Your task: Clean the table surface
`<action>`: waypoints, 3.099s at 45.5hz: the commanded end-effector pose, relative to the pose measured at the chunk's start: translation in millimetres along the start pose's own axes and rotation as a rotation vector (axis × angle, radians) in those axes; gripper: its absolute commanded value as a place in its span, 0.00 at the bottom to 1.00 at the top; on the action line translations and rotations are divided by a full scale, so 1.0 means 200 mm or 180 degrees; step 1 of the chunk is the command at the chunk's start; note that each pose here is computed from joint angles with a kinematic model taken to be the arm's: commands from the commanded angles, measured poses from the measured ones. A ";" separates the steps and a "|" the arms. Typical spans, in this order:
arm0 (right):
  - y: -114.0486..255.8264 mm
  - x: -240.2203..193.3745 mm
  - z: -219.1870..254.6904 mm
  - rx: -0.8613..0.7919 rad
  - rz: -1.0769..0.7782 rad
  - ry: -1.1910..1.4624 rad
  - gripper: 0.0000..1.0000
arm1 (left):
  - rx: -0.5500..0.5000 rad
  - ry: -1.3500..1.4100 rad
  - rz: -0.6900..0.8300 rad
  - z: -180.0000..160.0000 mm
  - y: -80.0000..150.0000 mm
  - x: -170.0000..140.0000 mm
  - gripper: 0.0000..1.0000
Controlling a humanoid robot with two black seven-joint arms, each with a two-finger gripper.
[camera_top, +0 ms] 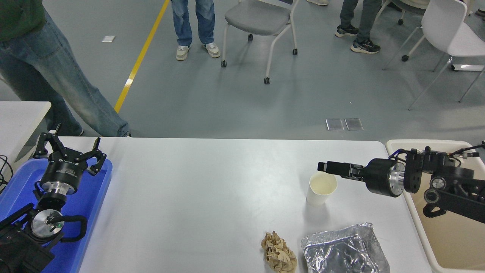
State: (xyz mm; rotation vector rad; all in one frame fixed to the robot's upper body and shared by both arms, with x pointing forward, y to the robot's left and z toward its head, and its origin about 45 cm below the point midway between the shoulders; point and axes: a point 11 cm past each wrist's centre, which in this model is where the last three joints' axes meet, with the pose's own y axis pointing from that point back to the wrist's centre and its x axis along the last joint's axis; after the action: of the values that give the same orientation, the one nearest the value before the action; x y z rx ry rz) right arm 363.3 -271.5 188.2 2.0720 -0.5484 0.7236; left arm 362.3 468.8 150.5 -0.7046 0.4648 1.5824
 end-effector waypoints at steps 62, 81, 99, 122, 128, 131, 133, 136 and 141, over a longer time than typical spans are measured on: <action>-0.21 -0.17 0.19 -0.0488 -0.0228 0.1175 0.29 | -0.0002 0.0001 -0.0004 0.00 0.00 0.00 1.00; -0.18 -0.08 0.20 -0.0547 -0.0227 0.1337 0.00 | -0.0002 0.0001 -0.0004 0.00 0.00 0.00 1.00; -0.08 0.05 0.22 -0.0659 -0.0285 0.1274 0.00 | -0.0002 0.0001 -0.0004 0.00 0.00 0.00 1.00; 0.40 0.29 0.22 -0.0712 0.0048 0.1044 0.00 | -0.0002 0.0001 -0.0004 0.00 0.00 0.00 1.00; 0.57 0.34 0.24 -0.0818 0.0160 0.0944 0.00 | -0.0002 0.0001 -0.0004 0.00 0.00 0.00 1.00; 0.65 0.36 0.27 -0.0900 0.0219 0.0894 0.00 | -0.0002 0.0001 -0.0004 0.00 0.00 0.00 1.00; 0.70 0.38 0.29 -0.0961 0.0246 0.0893 0.00 | -0.0002 0.0001 -0.0004 0.00 0.00 0.00 1.00; 0.75 0.38 0.32 -0.1045 0.0260 0.0921 0.00 | 0.0000 0.0000 0.0000 0.00 0.00 0.00 1.00; 0.81 0.38 0.37 -0.1154 0.0304 0.0898 0.00 | -0.0002 0.0001 -0.0004 0.00 0.00 0.00 1.00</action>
State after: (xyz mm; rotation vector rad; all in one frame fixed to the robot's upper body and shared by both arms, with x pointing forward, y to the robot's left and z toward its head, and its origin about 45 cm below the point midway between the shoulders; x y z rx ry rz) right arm 356.7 -398.6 279.6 1.6407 -0.5098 0.9083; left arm 362.8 468.7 151.0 -0.7057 0.4640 1.5817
